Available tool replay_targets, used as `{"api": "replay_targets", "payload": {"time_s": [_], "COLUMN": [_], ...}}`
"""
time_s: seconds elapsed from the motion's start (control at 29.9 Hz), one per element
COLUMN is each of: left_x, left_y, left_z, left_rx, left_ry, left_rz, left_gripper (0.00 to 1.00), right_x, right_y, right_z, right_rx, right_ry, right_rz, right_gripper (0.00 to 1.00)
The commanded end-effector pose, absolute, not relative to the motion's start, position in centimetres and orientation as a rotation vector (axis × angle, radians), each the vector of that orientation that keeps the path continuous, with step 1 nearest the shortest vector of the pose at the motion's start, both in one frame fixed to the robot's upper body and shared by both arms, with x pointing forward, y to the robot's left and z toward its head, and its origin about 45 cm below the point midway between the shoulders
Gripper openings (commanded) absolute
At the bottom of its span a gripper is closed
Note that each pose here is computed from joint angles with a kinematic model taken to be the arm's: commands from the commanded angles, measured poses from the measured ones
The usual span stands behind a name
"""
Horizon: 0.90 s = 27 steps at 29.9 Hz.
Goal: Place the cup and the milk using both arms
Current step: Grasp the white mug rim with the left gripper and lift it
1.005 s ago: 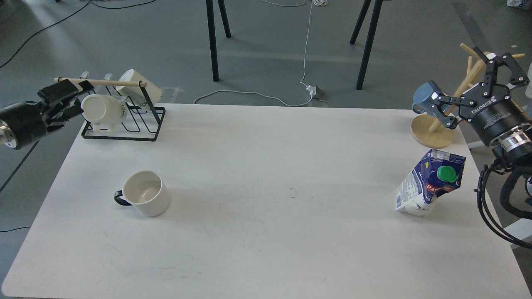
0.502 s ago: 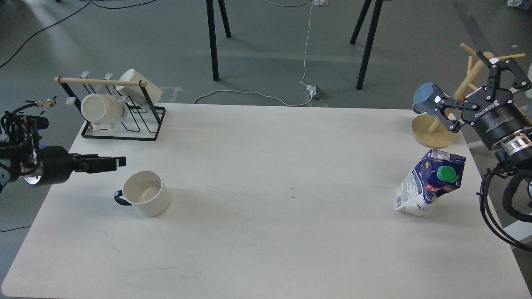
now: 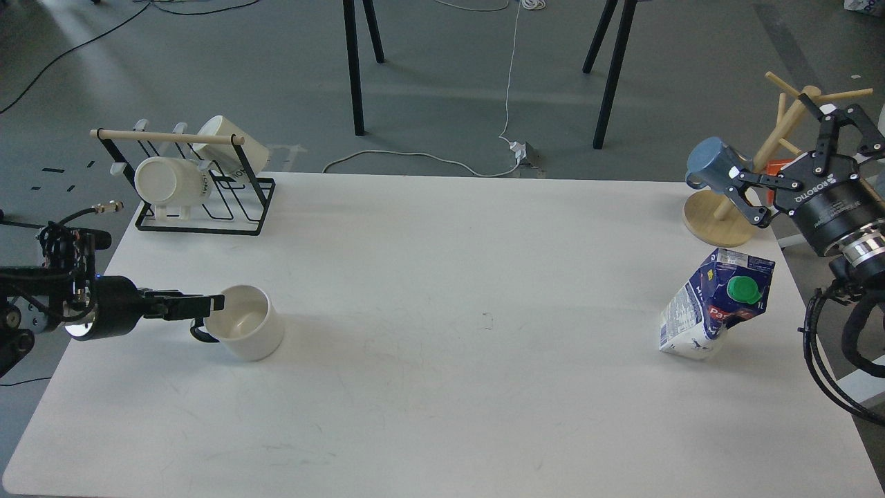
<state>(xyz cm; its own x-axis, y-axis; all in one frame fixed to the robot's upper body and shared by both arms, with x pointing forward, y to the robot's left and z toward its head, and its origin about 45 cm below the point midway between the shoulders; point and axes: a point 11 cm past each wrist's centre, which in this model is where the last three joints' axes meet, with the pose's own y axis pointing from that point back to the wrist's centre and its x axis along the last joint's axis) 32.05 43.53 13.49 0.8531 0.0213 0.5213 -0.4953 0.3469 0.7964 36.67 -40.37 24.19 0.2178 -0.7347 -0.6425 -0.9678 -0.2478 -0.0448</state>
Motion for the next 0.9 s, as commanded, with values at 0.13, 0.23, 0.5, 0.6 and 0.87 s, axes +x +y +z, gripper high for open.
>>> {"api": "replay_targets", "payload": {"time_s": [0.13, 0.23, 0.5, 0.6, 0.87], "left_x": [32.0, 31.6, 31.5, 31.6, 31.3], "left_y": [43.2, 43.1, 43.1, 43.2, 43.3], "left_z": [12.3, 11.6, 11.0, 11.1, 10.8], "left_rx": [1.176, 1.187, 1.194, 1.195, 1.197], "left_ry": [-0.468, -0.476, -0.484, -0.488, -0.494], "left_rz": [0.361, 0.341, 0.345, 0.348, 0.349], "left_gripper": [0.92, 0.83, 0.79, 0.67, 0.1], "right_x": [36.6, 36.5, 36.2, 36.2, 36.1], "right_y": [-41.0, -41.2, -42.0, -42.1, -42.1], "right_z": [24.5, 24.6, 24.8, 24.8, 24.7], "right_rx": [-2.044, -2.042, -2.028, -2.027, -2.026], "right_ry": [1.583, 1.589, 1.609, 1.612, 1.614], "right_rz": [0.704, 0.699, 0.694, 0.694, 0.697], "right_gripper": [0.96, 0.96, 0.96, 0.96, 0.96]}}
